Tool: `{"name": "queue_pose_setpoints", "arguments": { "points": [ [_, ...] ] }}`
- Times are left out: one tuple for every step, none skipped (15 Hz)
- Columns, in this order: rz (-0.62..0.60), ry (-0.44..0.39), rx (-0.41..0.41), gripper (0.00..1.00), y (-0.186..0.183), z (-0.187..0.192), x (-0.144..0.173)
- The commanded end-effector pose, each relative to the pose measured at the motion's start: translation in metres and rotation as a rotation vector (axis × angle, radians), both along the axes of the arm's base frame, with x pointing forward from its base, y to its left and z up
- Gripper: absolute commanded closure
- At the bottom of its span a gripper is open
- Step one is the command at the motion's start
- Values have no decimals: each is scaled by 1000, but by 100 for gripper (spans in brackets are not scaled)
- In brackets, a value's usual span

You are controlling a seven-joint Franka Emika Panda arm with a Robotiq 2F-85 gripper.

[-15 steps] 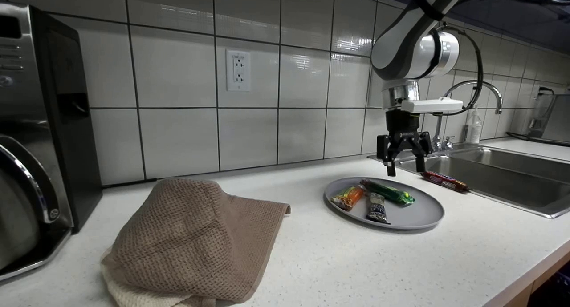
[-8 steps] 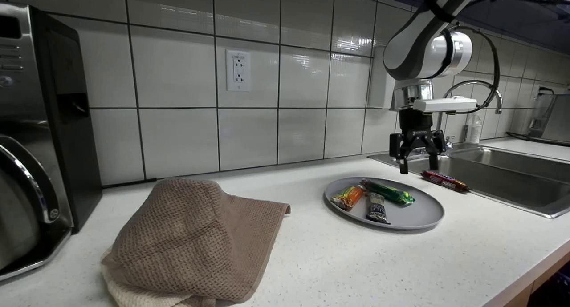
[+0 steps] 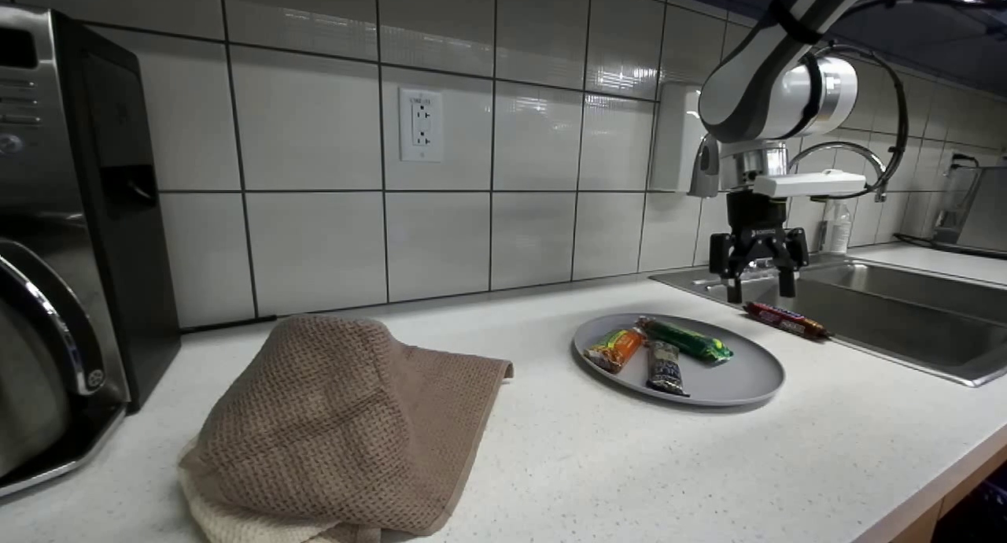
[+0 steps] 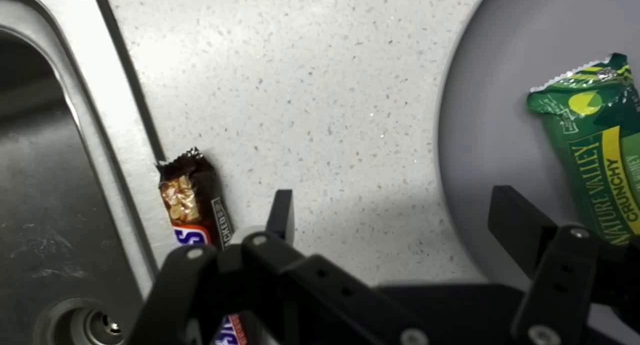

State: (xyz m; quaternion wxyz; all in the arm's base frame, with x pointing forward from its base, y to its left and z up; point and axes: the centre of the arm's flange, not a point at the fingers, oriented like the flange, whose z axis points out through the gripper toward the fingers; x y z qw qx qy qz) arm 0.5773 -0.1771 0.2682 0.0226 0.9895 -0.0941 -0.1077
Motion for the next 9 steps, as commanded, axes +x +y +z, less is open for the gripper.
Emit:
{"name": "queue_pose_setpoints", "arguments": {
  "points": [
    [28,-22,-5,0,-22,3,8],
    [31,-24,-6,0,-28,3,10],
    [32,-26,-6,0,-33,2,11],
    [34,-29,-7,0,-38,1,12],
    [38,-32,-7,0,-42,0,13],
    [41,-32,-4,0,-47,-1,15],
    [44,-34,-5,0,-51,-3,16],
    [47,-34,-4,0,-56,-4,18],
    [49,-36,-3,0,-60,-5,19]
  ]
}}
